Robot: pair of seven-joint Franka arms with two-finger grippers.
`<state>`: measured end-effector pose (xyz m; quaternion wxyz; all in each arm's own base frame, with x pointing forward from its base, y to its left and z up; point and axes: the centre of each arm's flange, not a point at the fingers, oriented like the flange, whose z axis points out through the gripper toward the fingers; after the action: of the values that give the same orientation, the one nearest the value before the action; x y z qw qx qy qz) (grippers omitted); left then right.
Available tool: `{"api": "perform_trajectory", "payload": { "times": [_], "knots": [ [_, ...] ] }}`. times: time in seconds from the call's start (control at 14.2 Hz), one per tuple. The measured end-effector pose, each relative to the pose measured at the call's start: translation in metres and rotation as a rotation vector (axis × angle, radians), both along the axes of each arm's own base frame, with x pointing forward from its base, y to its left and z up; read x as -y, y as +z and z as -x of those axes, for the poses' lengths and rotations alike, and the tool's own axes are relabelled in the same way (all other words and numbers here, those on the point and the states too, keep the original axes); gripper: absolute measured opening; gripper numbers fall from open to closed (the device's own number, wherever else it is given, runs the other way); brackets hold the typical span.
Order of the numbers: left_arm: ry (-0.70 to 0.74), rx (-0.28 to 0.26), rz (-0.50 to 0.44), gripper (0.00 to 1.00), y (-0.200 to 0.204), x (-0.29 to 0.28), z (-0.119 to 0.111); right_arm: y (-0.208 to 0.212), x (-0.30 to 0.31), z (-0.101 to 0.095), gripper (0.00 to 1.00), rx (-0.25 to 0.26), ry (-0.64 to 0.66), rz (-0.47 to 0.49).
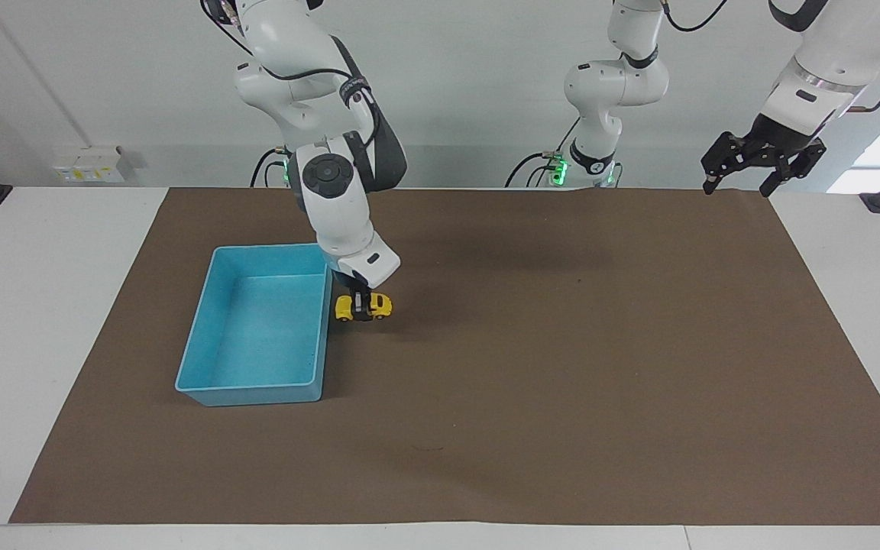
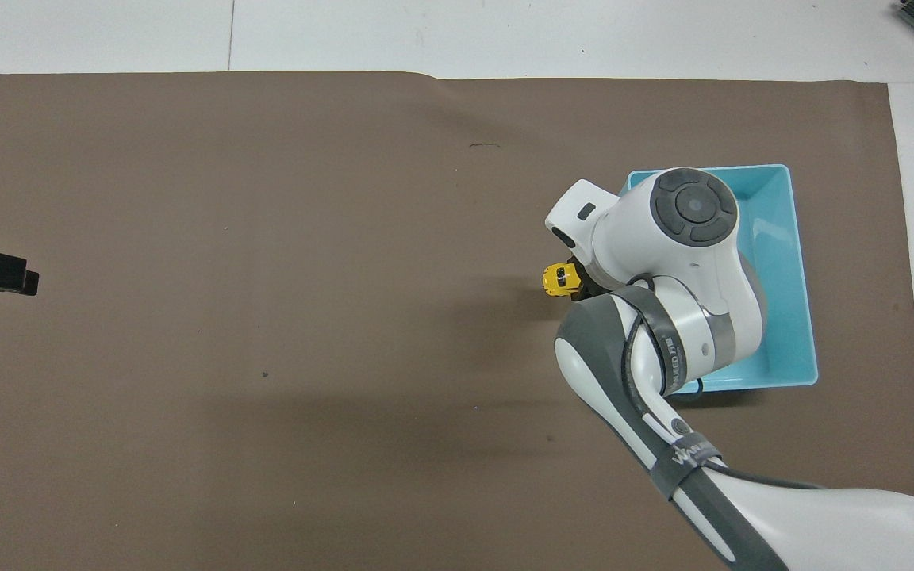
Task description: Wind up and store yellow beetle car
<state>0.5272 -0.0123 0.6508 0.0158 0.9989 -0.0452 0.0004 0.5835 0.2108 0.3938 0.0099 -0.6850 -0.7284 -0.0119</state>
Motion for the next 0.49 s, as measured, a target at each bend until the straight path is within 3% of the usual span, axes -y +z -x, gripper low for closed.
{"api": "perform_trajectory", "payload": {
  "times": [0.49],
  "knots": [
    [0.000,0.000,0.000,1.00,0.000,0.000,0.000,0.022,0.029,-0.003,0.49,-0.008,-0.026,0.010]
  ]
}}
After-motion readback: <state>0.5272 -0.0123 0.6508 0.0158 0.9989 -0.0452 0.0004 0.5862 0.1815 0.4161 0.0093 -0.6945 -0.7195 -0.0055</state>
